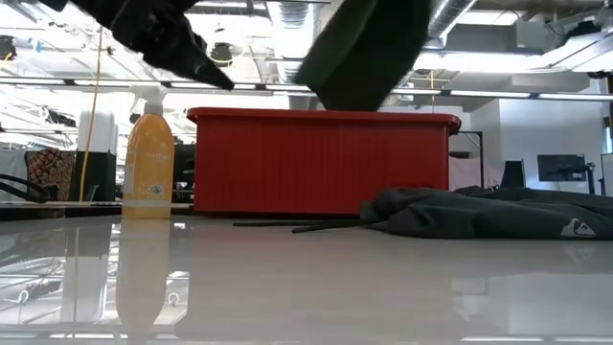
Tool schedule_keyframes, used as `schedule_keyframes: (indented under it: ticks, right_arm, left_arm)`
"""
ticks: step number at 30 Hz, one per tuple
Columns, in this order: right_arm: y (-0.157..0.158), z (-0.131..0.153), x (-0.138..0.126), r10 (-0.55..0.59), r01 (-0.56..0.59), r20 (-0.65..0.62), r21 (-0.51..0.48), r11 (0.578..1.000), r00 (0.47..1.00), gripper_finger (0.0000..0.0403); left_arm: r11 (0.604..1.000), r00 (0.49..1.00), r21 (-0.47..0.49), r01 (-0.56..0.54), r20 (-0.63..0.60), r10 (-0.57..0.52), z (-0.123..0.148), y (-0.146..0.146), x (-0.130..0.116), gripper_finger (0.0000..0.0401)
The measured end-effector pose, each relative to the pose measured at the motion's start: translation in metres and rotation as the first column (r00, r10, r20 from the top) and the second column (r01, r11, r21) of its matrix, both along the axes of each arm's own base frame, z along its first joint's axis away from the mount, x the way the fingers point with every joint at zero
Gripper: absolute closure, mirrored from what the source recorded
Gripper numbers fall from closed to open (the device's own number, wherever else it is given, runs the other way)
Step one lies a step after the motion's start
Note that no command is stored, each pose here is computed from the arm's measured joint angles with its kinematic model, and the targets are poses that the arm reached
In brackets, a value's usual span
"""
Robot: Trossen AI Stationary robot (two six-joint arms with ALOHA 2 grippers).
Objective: Fold laundry
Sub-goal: Fold the dark green shirt
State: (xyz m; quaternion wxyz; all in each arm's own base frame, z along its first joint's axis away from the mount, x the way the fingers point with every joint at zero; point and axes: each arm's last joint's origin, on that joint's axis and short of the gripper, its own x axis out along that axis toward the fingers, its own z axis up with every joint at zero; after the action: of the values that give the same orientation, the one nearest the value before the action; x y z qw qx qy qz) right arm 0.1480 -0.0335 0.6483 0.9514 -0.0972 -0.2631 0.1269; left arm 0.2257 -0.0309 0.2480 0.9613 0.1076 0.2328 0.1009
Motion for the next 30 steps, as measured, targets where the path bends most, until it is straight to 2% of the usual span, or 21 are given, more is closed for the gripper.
schedule_keyframes:
  ticks: [3, 5, 9, 13, 15, 16, 17, 20, 23, 26, 30]
  right_arm:
    - [0.023, -0.017, -0.003, 0.084, -0.094, -0.176, -0.051, 0.994, 0.981, 0.0380]
    - [0.035, -0.034, -0.001, 0.090, -0.123, -0.331, -0.080, 0.989, 0.939, 0.0381]
    - [0.053, -0.074, 0.026, -0.044, -0.030, -0.620, -0.108, 0.994, 0.783, 0.0385]
    - [0.065, -0.115, 0.070, -0.080, 0.025, -0.708, -0.087, 0.996, 0.701, 0.0385]
    - [0.067, -0.149, 0.091, -0.072, 0.034, -0.761, -0.065, 0.997, 0.644, 0.0385]
    - [0.066, -0.165, 0.097, -0.061, 0.047, -0.770, -0.040, 0.998, 0.635, 0.0385]
    - [0.064, -0.179, 0.100, -0.047, 0.066, -0.764, -0.006, 0.998, 0.644, 0.0385]
    - [0.061, -0.222, 0.109, 0.019, 0.119, -0.678, 0.156, 0.980, 0.735, 0.0385]
    - [0.065, -0.272, 0.122, 0.028, 0.211, -0.599, 0.325, 0.922, 0.800, 0.0382]
    - [0.069, -0.317, 0.129, -0.016, 0.302, -0.585, 0.395, 0.868, 0.811, 0.0380]
    - [0.068, -0.338, 0.130, -0.021, 0.317, -0.575, 0.420, 0.850, 0.818, 0.0382]
  left_arm:
    - [0.998, 0.998, -0.009, 0.062, 0.026, -0.062, 0.003, -0.004, 0.001, 0.0279]
    - [0.994, 0.993, -0.021, 0.111, 0.042, -0.110, 0.004, -0.008, 0.002, 0.0279]
    - [0.971, 0.969, -0.045, 0.235, 0.091, -0.230, 0.009, -0.020, 0.002, 0.0279]
    - [0.947, 0.939, -0.051, 0.318, 0.155, -0.307, 0.011, -0.037, 0.005, 0.0279]
    - [0.937, 0.928, -0.049, 0.346, 0.163, -0.334, 0.008, -0.046, 0.008, 0.0279]
    - [0.932, 0.922, -0.049, 0.358, 0.176, -0.345, 0.007, -0.051, 0.011, 0.0279]
    - [0.929, 0.919, -0.052, 0.367, 0.179, -0.353, 0.004, -0.056, 0.013, 0.0279]
    - [0.928, 0.920, -0.083, 0.364, 0.189, -0.344, -0.008, -0.071, 0.022, 0.0279]
    - [0.937, 0.935, -0.131, 0.324, 0.196, -0.296, -0.020, -0.082, 0.029, 0.0279]
    - [0.949, 0.953, -0.162, 0.270, 0.182, -0.241, -0.031, -0.087, 0.032, 0.0279]
    - [0.978, 0.985, -0.173, 0.114, 0.148, -0.089, -0.039, -0.085, 0.032, 0.0279]
